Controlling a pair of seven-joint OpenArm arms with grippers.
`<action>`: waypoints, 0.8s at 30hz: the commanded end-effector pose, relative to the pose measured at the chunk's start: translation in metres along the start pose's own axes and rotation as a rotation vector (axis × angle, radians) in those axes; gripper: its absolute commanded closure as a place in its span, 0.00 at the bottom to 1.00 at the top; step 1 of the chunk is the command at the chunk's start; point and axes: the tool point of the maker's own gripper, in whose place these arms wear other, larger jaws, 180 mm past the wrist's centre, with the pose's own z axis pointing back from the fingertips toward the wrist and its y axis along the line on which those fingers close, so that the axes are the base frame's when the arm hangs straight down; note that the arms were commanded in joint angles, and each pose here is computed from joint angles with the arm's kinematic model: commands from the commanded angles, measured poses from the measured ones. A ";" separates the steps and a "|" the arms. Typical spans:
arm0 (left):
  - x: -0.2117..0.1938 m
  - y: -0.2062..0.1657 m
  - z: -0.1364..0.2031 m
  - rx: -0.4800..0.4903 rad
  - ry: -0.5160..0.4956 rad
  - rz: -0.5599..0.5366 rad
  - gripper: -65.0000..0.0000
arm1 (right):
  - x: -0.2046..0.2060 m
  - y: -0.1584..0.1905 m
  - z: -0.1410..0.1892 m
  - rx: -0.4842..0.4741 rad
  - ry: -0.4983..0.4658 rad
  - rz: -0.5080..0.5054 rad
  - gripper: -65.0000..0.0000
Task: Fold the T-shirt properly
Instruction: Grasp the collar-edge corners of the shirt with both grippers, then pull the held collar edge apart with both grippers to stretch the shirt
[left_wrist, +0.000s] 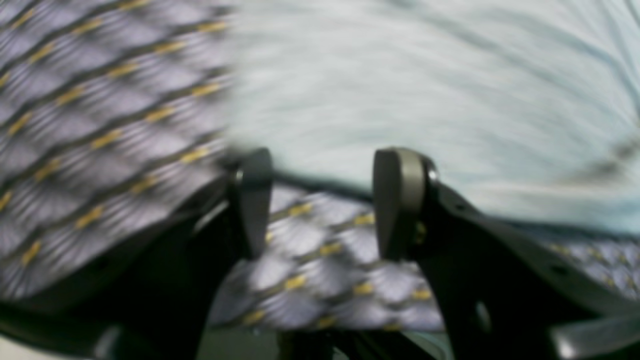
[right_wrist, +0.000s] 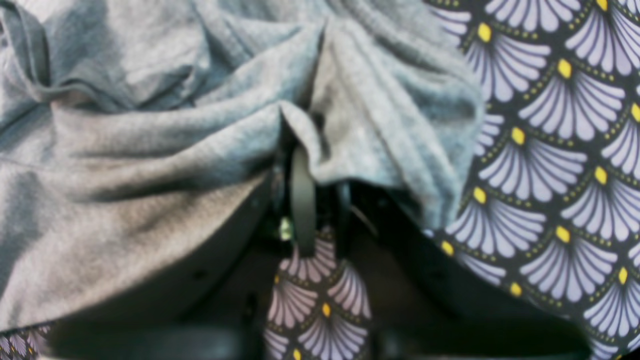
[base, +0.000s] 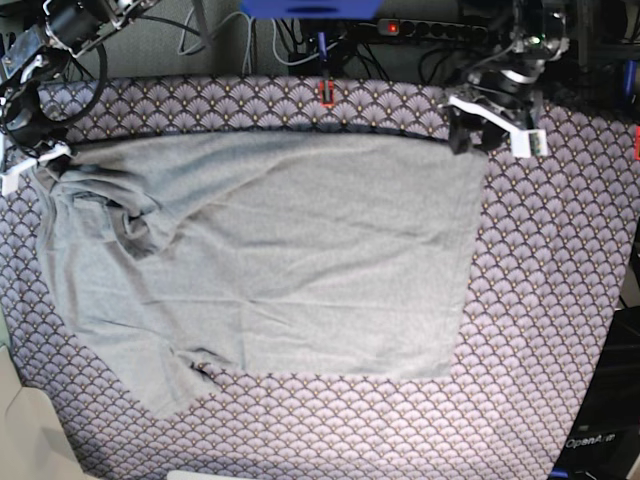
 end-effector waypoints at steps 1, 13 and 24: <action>0.005 0.003 0.001 -0.006 -0.028 0.022 0.50 | 0.004 -0.003 0.003 -0.010 -0.001 0.012 0.96; -0.006 0.011 -0.017 0.006 -0.019 0.147 0.50 | 0.003 -0.003 0.003 -0.011 0.002 0.014 0.96; 0.000 -0.001 -0.027 -0.015 -0.038 0.179 0.50 | 0.003 -0.003 0.003 -0.012 0.002 0.014 0.96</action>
